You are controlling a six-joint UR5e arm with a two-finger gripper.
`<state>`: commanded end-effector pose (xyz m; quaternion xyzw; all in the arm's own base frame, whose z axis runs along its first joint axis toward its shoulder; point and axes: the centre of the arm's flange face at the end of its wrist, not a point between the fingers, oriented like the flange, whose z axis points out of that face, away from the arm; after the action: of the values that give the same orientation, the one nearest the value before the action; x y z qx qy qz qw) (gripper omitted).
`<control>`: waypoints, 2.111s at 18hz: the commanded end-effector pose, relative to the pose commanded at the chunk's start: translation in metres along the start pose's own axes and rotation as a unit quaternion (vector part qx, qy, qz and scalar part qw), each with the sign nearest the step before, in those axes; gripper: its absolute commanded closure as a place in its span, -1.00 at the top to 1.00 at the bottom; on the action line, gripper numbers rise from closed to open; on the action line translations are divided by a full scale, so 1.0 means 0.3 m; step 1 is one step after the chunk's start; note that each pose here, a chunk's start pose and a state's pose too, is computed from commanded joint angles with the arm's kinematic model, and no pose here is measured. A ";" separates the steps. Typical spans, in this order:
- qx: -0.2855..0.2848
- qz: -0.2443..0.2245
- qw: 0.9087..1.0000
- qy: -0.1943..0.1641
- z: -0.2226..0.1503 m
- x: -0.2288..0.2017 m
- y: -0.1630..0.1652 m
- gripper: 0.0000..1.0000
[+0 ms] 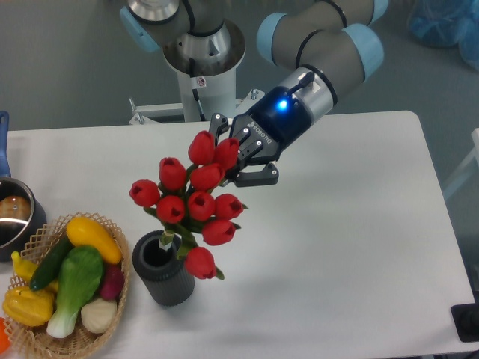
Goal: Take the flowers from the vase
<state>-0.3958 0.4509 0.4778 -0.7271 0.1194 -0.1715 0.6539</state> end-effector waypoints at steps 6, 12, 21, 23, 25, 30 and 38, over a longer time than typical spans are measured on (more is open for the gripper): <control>0.021 -0.001 1.000 -0.014 -0.087 -0.034 -0.038 -1.00; -0.034 0.035 0.996 -0.071 -0.188 -0.106 -0.094 -1.00; -0.251 0.100 0.946 -0.178 -0.332 -0.218 0.038 -1.00; -0.312 0.105 0.924 -0.197 -0.375 -0.232 0.086 -1.00; -0.346 0.095 0.907 -0.219 -0.437 -0.249 0.105 -1.00; -0.428 0.094 0.864 -0.248 -0.507 -0.281 0.128 -1.00; -0.539 0.076 0.805 -0.236 -0.442 -0.267 0.150 -1.00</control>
<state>-0.5202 0.3569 0.4370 -0.9692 0.0897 0.1478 0.1755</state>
